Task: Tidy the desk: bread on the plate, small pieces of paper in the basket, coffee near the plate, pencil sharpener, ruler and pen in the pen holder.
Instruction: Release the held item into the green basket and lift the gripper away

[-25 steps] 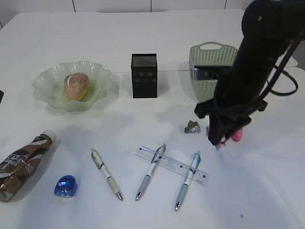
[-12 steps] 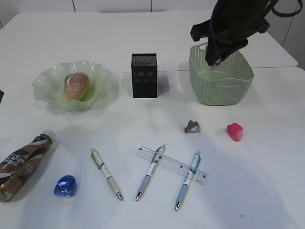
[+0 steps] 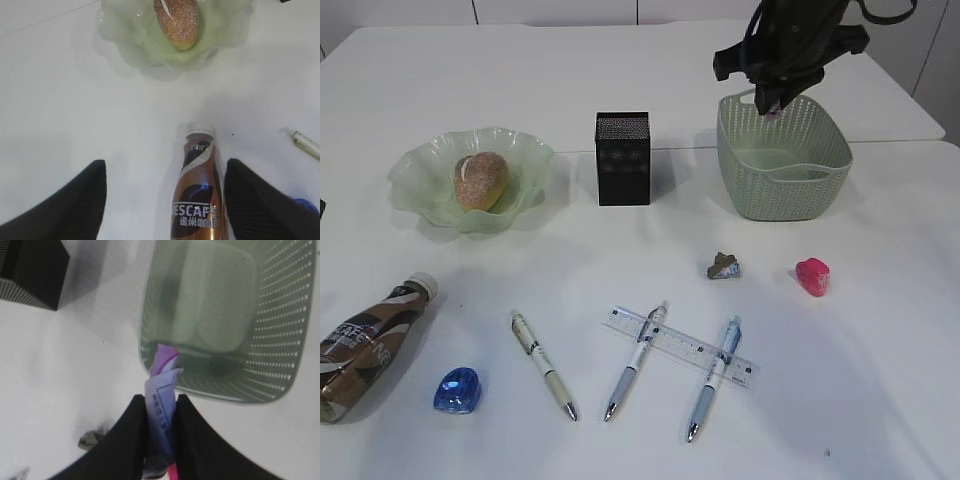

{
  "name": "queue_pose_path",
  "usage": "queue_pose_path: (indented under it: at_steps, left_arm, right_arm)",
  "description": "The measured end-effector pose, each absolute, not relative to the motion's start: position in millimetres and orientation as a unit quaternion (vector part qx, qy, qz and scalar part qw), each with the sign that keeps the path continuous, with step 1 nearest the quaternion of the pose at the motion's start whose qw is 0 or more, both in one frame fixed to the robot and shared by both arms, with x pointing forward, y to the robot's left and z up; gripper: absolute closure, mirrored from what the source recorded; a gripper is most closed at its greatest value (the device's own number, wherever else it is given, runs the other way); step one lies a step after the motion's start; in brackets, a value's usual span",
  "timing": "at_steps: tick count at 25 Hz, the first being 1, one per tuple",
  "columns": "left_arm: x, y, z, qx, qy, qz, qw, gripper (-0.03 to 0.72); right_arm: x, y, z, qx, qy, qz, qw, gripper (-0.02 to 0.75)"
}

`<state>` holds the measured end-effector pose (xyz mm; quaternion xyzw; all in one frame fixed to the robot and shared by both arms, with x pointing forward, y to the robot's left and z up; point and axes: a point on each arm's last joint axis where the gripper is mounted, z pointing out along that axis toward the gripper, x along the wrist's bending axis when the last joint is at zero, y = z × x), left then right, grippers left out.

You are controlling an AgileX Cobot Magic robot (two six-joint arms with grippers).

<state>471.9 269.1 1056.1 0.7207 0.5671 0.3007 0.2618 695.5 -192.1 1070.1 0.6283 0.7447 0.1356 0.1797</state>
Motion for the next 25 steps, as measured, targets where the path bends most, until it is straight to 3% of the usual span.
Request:
queue_pose_path:
  at_steps: [8,18,25]
  left_arm:
    - [471,270,1055,0.723,0.571,0.295,0.253,0.168]
    - [470,270,1055,0.723,0.572,0.294,0.253,0.168]
    - [470,270,1055,0.723,0.572,0.293,0.254,0.168]
  right_arm:
    - [731,-197,1041,0.677,0.695,0.145,0.196,0.582]
    - [753,-254,1023,0.726,0.640,0.150,0.200,0.582]
    - [759,-252,991,0.733,0.644,0.134,0.174,0.582]
